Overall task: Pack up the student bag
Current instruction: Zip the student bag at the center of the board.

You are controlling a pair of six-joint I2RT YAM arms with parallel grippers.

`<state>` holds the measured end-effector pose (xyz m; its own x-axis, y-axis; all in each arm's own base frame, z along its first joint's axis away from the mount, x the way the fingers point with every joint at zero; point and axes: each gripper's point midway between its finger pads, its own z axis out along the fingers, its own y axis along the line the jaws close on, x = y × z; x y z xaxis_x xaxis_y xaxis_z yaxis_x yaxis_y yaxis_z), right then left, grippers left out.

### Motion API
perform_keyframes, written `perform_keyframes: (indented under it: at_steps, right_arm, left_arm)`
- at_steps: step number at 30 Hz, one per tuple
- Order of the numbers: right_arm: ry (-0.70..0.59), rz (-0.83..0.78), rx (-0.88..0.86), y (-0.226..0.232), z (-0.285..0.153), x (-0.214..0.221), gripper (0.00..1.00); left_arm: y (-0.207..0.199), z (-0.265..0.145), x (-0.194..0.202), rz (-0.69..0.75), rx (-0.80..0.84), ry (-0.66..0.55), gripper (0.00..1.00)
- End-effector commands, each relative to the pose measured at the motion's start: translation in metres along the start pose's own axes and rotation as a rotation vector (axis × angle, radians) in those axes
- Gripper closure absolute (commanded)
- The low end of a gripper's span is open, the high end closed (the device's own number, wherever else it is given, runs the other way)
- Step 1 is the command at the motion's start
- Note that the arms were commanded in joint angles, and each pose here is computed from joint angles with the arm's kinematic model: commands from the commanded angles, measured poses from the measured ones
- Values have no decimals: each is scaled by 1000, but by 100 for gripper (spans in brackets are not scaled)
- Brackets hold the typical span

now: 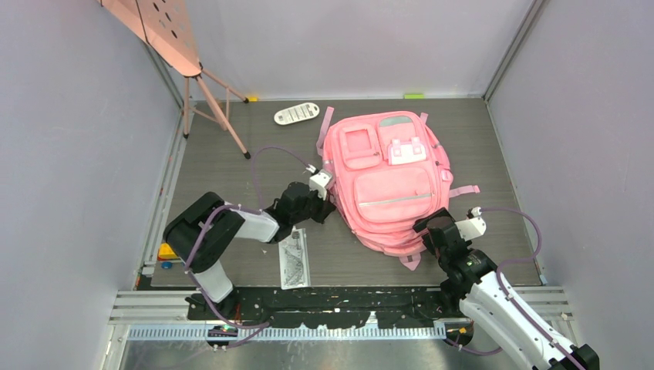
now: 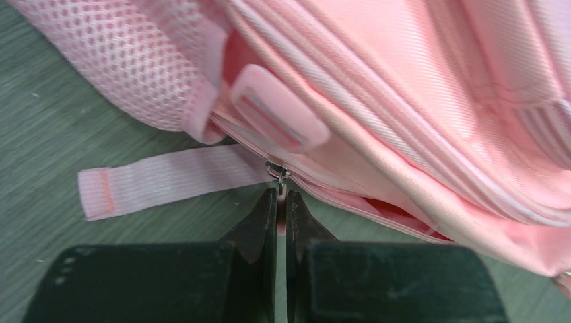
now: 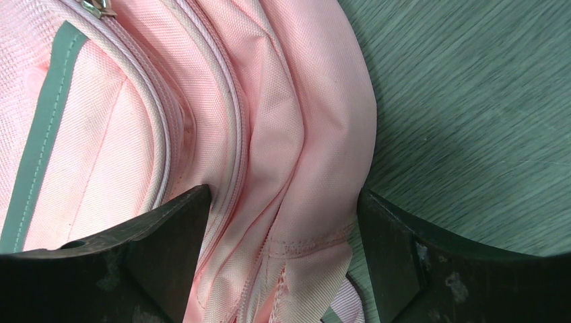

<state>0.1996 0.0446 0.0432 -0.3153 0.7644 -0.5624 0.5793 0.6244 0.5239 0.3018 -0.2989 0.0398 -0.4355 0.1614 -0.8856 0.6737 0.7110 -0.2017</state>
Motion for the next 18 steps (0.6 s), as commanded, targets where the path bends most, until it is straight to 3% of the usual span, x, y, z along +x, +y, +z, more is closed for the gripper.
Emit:
perform_keyframes:
  at_steps: [1, 18]
  right_arm:
    - [-37, 35, -29, 10, 0, -9, 15]
    - [-48, 48, -43, 13, 2, -10, 15]
  left_arm:
    - [-30, -10, -7, -3, 84, -19, 100]
    - [-136, -42, -7, -3, 235, -17, 100]
